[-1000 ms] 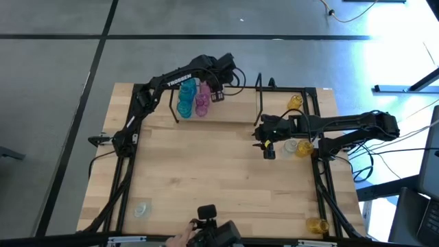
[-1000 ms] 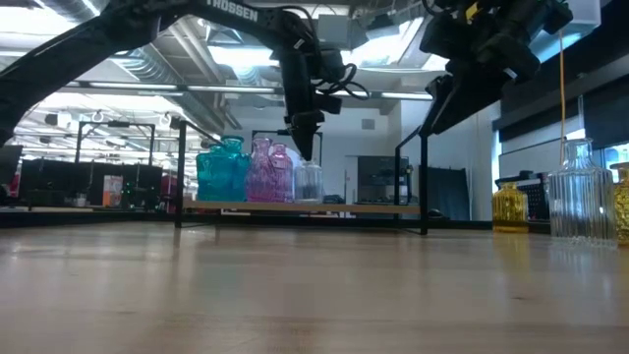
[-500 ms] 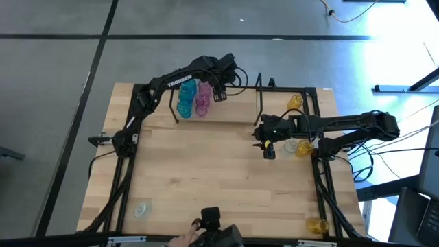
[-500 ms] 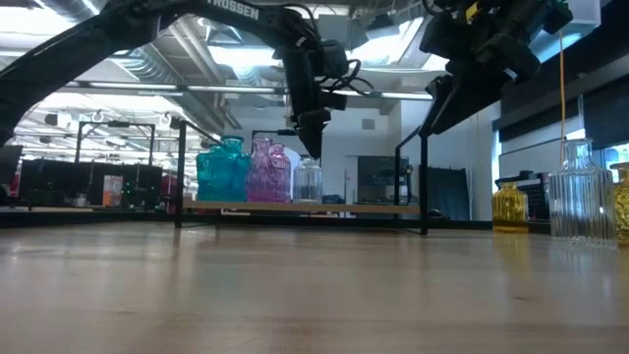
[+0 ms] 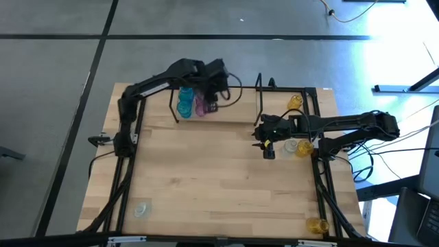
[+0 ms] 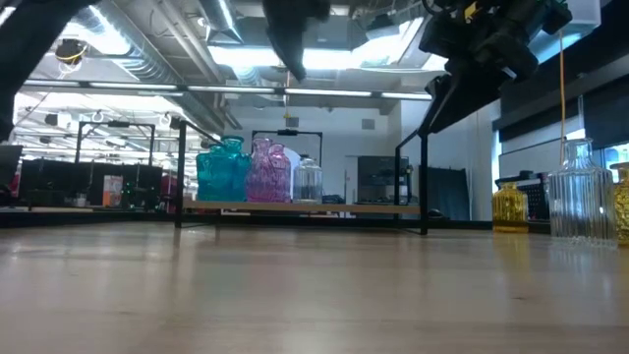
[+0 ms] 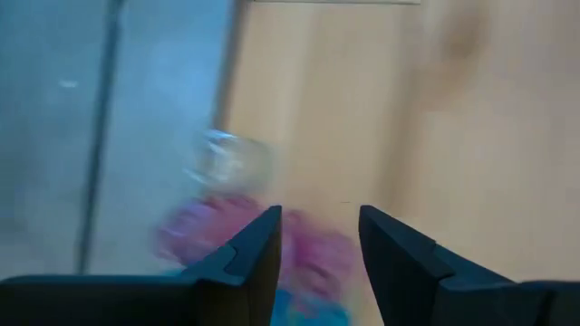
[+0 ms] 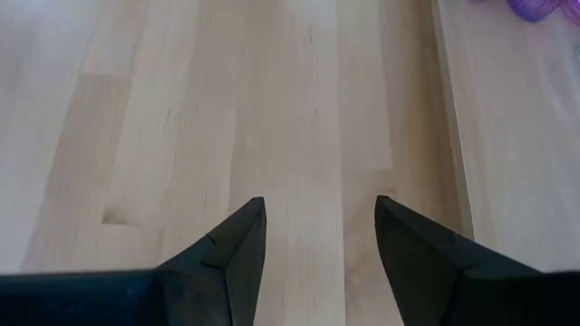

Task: Sort vases onto shelf
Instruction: Put the bottom transparent vase on the shelf aligned with the other transparent vase

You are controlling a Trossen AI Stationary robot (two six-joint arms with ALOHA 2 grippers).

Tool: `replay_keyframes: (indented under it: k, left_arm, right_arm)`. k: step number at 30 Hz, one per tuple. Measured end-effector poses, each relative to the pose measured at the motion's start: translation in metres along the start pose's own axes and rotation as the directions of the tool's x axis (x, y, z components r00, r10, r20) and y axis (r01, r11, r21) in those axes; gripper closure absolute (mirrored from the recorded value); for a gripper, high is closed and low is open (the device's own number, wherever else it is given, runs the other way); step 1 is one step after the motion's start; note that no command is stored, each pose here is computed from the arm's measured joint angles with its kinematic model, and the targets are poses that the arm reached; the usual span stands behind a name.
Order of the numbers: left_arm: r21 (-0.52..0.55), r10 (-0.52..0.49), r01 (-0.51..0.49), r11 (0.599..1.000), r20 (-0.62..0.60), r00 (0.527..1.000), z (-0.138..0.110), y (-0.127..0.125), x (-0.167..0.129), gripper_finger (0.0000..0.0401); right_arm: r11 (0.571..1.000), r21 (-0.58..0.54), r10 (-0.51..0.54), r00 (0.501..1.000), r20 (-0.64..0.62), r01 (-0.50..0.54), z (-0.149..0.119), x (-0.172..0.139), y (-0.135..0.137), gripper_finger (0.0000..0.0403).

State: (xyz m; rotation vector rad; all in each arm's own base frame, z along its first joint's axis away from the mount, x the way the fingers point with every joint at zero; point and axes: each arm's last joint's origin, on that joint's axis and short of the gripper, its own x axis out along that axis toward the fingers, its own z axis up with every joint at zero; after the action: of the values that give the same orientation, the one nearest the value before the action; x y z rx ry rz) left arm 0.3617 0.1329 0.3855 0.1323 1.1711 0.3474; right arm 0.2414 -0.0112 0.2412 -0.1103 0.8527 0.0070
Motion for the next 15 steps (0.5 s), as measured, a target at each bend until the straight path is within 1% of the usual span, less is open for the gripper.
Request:
replay_keyframes:
  k: [3,5,7,10,12,15]
  left_arm:
    - [0.003,-0.119,0.12,0.993,-0.027,0.992,-0.009,-0.024,-0.022,0.026]
    - [0.004,-0.217,0.217,0.976,-0.049,0.975,-0.015,-0.041,-0.037,0.026]
    - [-0.005,-0.26,0.26,0.966,-0.038,0.965,-0.018,-0.059,-0.053,0.026]
    - [0.008,-0.249,0.249,0.969,-0.001,0.969,-0.027,-0.086,-0.078,0.026]
    - [0.022,-0.222,0.221,0.975,0.009,0.975,-0.035,-0.103,-0.091,0.026]
    - [0.0,-0.181,0.181,0.984,0.006,0.983,-0.053,-0.127,-0.104,0.026]
  right_arm:
    - [1.0,0.01,-0.001,1.0,0.005,0.001,0.0,0.0,0.0,0.0212]
    - [1.0,0.014,-0.001,1.0,0.007,0.001,0.001,0.0,0.0,0.0212]
    - [1.0,0.023,-0.001,1.0,0.015,0.001,0.0,0.001,0.0,0.0212]
    - [1.0,0.019,0.002,1.0,0.018,-0.002,-0.004,0.005,0.001,0.0212]
    - [1.0,0.005,0.004,1.0,0.026,-0.004,-0.006,0.007,0.001,0.0212]
    - [1.0,0.0,0.007,0.999,0.04,-0.007,-0.005,0.007,0.001,0.0212]
